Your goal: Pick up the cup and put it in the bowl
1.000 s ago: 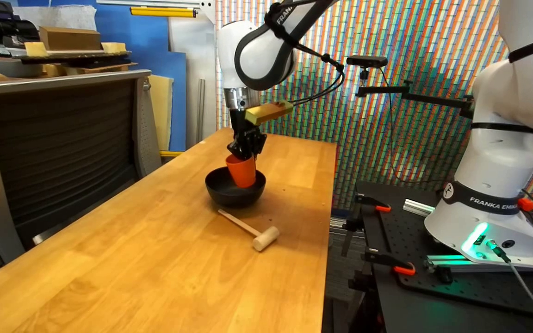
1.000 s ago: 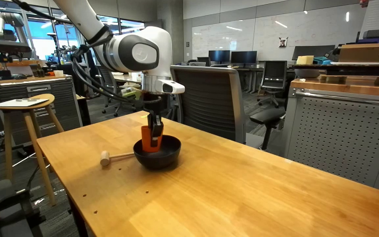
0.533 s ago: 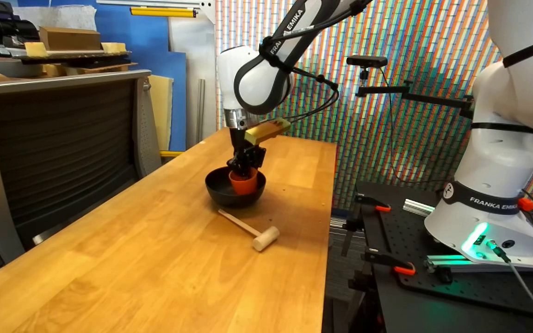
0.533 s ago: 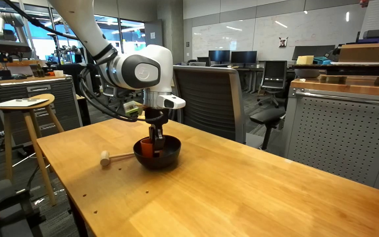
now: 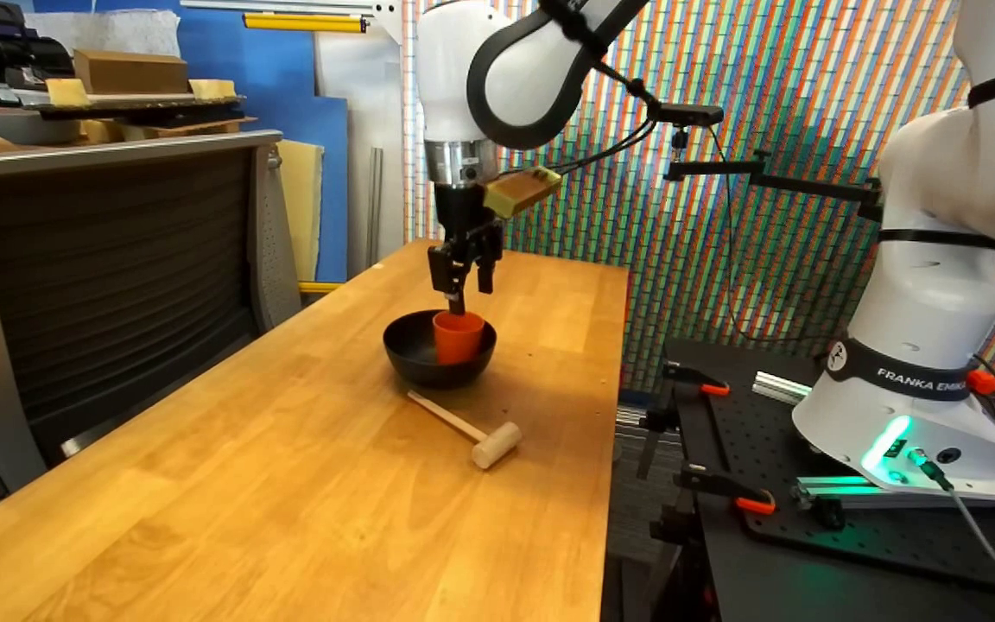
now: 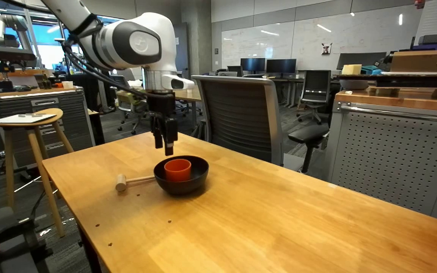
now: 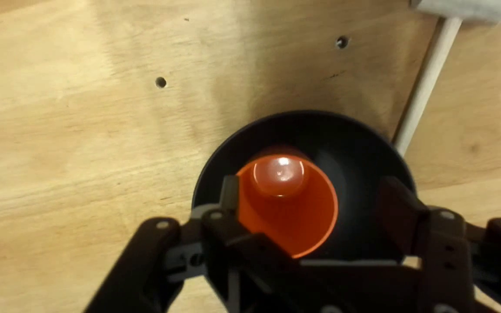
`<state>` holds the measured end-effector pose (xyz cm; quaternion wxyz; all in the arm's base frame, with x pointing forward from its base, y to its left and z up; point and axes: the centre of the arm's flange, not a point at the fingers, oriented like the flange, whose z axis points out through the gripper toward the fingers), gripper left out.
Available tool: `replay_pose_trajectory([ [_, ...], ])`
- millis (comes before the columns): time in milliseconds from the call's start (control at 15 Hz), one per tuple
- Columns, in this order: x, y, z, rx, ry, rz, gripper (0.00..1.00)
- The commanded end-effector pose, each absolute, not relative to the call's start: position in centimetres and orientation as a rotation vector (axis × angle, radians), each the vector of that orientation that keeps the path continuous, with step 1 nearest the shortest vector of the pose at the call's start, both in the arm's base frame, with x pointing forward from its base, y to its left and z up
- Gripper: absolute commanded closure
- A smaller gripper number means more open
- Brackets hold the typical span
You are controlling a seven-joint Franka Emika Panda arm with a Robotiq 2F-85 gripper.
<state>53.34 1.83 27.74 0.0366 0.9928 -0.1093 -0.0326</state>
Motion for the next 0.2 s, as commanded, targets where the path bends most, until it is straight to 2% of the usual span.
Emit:
replay_pose_trajectory([
  [0,52.3,2.3,29.1,3.066,-0.267,-0.119,0.0],
  [67,51.7,2.5,30.2,3.074,-0.249,-0.114,0.05],
  [133,51.6,2.6,30.4,3.074,-0.25,-0.107,0.0],
])
